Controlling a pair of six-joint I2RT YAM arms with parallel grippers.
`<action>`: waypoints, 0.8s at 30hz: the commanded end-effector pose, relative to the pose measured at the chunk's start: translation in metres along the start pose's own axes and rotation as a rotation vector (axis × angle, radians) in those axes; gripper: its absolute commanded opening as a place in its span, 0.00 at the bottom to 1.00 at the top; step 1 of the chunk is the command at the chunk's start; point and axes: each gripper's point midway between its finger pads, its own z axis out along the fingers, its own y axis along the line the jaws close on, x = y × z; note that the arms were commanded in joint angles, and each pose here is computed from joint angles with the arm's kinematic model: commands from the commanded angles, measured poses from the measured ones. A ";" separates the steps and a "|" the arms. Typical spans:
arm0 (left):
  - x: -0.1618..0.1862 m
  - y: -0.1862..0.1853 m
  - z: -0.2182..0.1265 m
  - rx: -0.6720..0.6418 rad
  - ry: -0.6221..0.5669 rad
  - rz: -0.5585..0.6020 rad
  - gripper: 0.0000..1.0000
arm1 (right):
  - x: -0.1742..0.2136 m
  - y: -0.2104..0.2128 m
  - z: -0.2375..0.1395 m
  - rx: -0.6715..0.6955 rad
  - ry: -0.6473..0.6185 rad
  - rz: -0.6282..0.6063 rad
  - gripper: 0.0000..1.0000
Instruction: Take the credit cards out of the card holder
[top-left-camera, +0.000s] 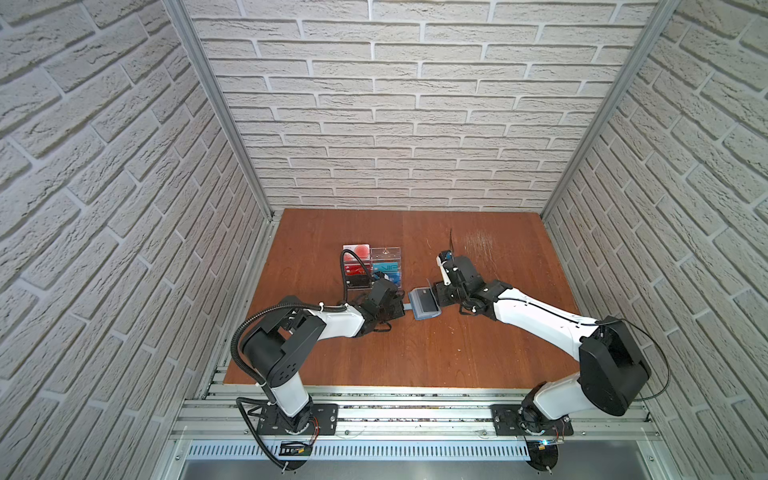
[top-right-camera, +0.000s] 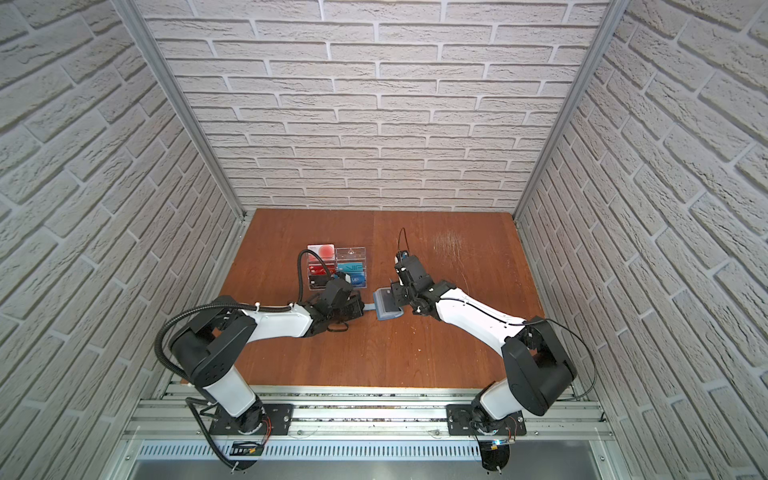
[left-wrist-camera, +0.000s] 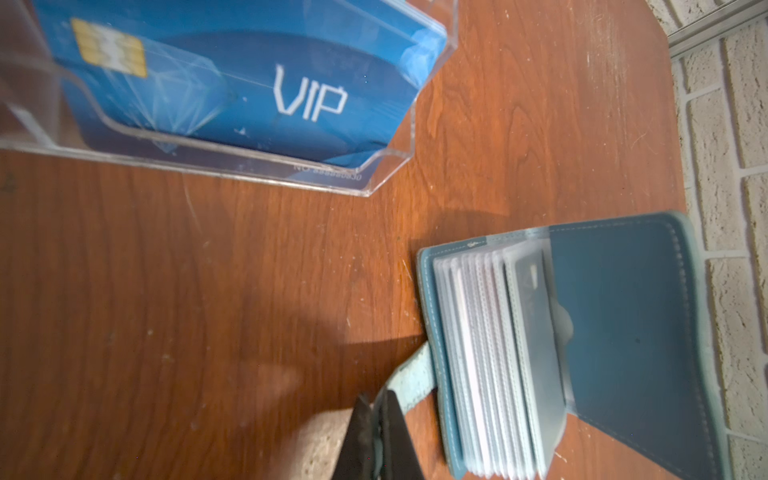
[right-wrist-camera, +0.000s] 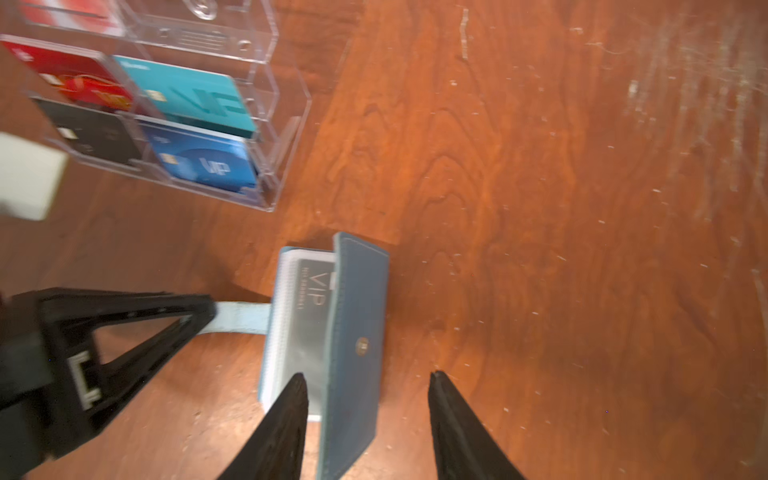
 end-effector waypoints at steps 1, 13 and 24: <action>-0.014 -0.008 -0.004 0.016 -0.038 0.002 0.00 | -0.008 0.023 -0.006 -0.111 -0.037 -0.013 0.49; -0.015 -0.005 -0.004 0.021 -0.051 -0.013 0.00 | 0.005 0.051 0.013 -0.199 0.050 0.000 0.45; -0.014 -0.002 -0.004 0.022 -0.050 -0.017 0.00 | 0.017 0.000 0.033 0.147 0.138 -0.027 0.34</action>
